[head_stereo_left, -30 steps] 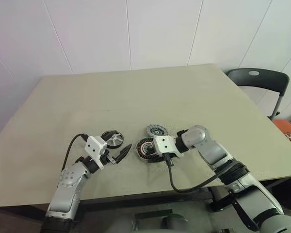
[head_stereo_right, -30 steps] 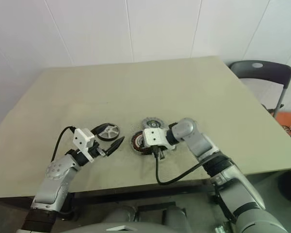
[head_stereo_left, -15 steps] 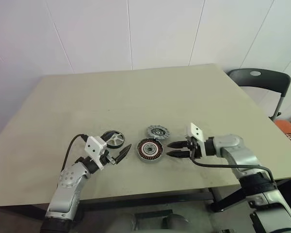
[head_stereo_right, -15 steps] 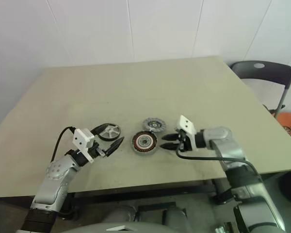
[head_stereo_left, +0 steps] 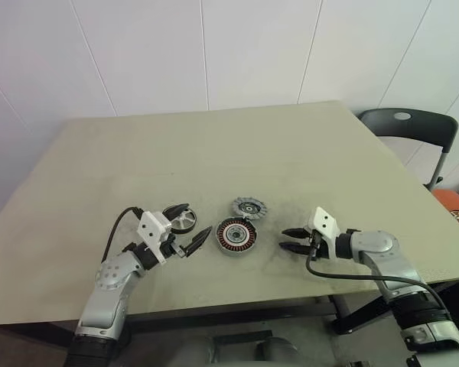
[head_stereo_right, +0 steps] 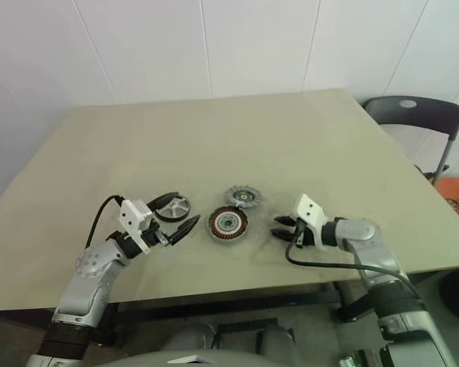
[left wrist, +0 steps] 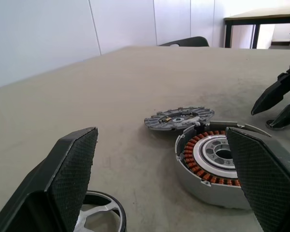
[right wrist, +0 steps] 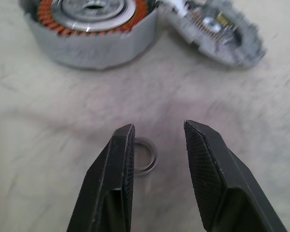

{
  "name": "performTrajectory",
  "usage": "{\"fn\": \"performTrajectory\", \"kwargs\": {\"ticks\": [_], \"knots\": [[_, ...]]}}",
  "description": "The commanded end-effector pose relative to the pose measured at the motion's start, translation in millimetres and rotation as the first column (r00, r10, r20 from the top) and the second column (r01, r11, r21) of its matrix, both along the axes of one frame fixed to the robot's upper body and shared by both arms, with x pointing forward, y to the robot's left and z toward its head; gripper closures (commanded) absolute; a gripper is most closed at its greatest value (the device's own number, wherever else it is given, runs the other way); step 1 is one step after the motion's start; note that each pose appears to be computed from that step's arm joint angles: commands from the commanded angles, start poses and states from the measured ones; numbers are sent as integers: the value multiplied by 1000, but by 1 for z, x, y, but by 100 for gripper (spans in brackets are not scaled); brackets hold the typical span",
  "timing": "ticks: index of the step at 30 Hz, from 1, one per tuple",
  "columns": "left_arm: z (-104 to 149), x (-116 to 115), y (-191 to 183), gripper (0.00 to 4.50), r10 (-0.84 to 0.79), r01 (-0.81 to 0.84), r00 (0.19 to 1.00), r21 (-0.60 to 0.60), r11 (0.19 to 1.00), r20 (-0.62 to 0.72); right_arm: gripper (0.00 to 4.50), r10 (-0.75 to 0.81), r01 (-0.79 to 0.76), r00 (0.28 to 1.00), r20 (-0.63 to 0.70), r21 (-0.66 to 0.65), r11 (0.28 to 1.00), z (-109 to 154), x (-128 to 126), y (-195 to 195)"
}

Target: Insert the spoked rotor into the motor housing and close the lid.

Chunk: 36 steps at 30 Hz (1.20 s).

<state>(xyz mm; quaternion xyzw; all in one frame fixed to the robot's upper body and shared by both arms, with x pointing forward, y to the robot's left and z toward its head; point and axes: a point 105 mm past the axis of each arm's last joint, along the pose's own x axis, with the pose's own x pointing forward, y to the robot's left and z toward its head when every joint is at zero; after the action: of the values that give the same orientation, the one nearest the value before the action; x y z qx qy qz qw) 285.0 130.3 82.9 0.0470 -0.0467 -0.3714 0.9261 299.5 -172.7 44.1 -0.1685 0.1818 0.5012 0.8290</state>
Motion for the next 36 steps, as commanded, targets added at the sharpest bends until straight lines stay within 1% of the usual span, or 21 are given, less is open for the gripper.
{"fn": "performTrajectory", "kwargs": {"ticks": [1,5,10,14,18,21,22,23,28,31,33,36], "knots": [[9,2,-2,0,-10,10,999,-3,1000,39,279,16,-16,1000,3,10,1000,7,0,-2],[9,2,-1,0,-6,6,999,-1,1000,39,279,23,-23,1000,-6,3,1000,5,0,-1],[9,2,0,0,-1,1,999,2,1000,39,279,30,-32,999,-39,-46,998,-9,-4,0],[9,1,1,0,1,-1,999,5,1000,40,279,14,-17,997,-71,-35,999,-16,-5,3],[9,1,1,0,3,-3,999,6,1000,41,279,11,-17,994,-106,-55,998,-24,-10,2],[9,1,1,0,4,-4,999,7,1000,41,337,16,-23,992,-128,-57,998,-27,-12,0],[9,1,1,0,4,-4,999,8,1000,40,367,17,-25,991,-133,-56,998,-27,-13,0],[9,1,1,0,3,-4,999,8,1000,40,384,18,-25,991,-136,-55,998,-27,-13,0],[9,1,2,0,2,-2,999,9,1000,40,383,11,-18,993,-122,-58,998,-27,-11,1],[9,1,2,0,1,-2,999,9,1000,40,383,-11,10,998,-69,-10,1000,-17,-1,8],[9,1,1,0,1,-1,999,9,1000,40,383,-5,7,1000,-29,73,997,2,6,23],[9,2,1,0,0,0,999,9,1000,40,383,17,-18,1000,12,130,991,20,10,38]]}}
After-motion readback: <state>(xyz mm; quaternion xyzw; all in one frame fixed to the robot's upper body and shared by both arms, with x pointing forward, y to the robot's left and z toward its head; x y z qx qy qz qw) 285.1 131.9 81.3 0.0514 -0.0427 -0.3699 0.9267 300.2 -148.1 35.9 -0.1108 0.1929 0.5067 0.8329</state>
